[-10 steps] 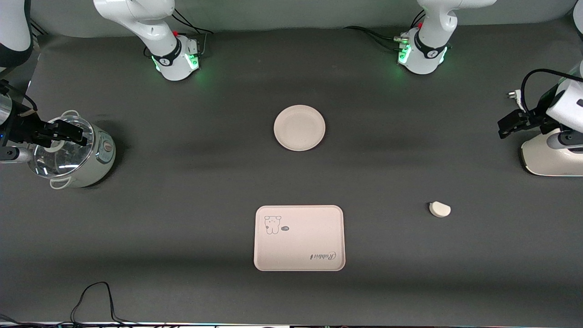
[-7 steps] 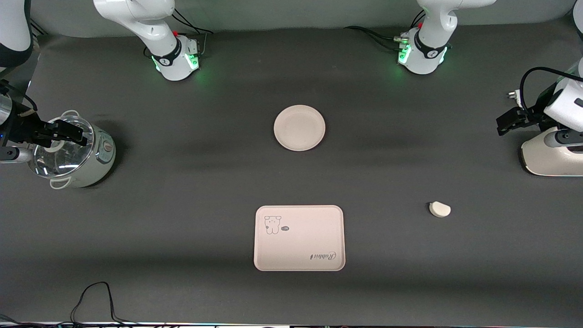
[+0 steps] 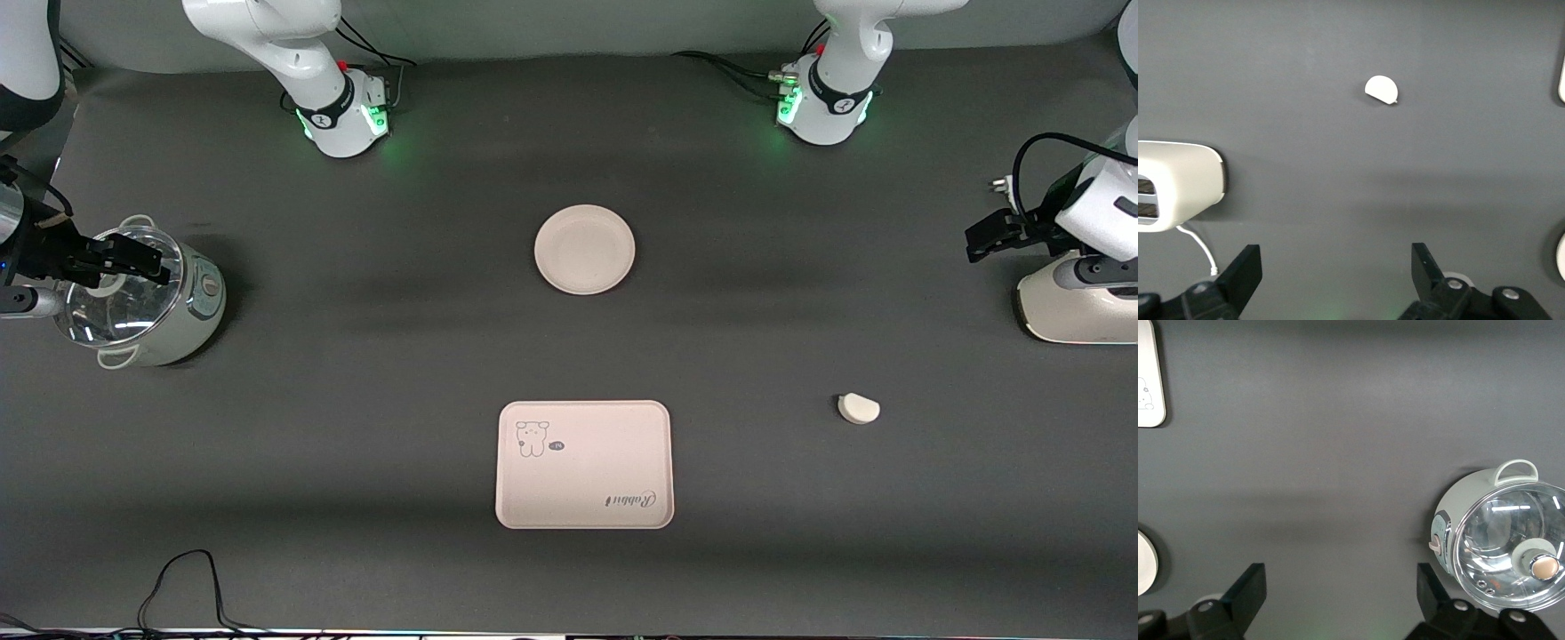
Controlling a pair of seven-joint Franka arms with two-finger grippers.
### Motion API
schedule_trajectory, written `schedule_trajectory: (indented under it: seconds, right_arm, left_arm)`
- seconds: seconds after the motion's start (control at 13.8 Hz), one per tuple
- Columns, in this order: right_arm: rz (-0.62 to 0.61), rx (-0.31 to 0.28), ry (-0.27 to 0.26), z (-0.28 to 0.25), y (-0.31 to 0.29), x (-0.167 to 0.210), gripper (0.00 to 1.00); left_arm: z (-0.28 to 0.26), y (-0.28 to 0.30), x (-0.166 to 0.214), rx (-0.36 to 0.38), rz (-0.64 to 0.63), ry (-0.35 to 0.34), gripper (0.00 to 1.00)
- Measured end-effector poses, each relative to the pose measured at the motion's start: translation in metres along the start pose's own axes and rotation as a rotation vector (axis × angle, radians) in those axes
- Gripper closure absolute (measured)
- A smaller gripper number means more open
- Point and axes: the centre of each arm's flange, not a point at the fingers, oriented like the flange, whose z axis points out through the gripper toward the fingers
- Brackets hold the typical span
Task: Place bun in plate and plate on tray
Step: 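Move the left gripper out from rest toward the white bun, then lower the left gripper over the white bun and grasp it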
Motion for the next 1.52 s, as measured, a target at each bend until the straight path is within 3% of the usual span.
schedule_trajectory:
  seconds: [0.36,0.94,1.52]
  right_arm:
    - [0.0,0.0,0.0,0.0,0.0,0.0,0.0]
    - [-0.001,0.0,-0.001,0.0,0.0,0.0,0.0]
    - [-0.001,0.0,-0.001,0.0,0.0,0.0,0.0]
  left_arm:
    - [0.028,0.008,0.021,-0.016,0.012,-0.012,0.0]
    - [0.195,0.01,0.109,-0.033,-0.005,-0.024,0.0]
    - [0.325,0.027,0.142,-0.052,-0.052,0.017,0.0]
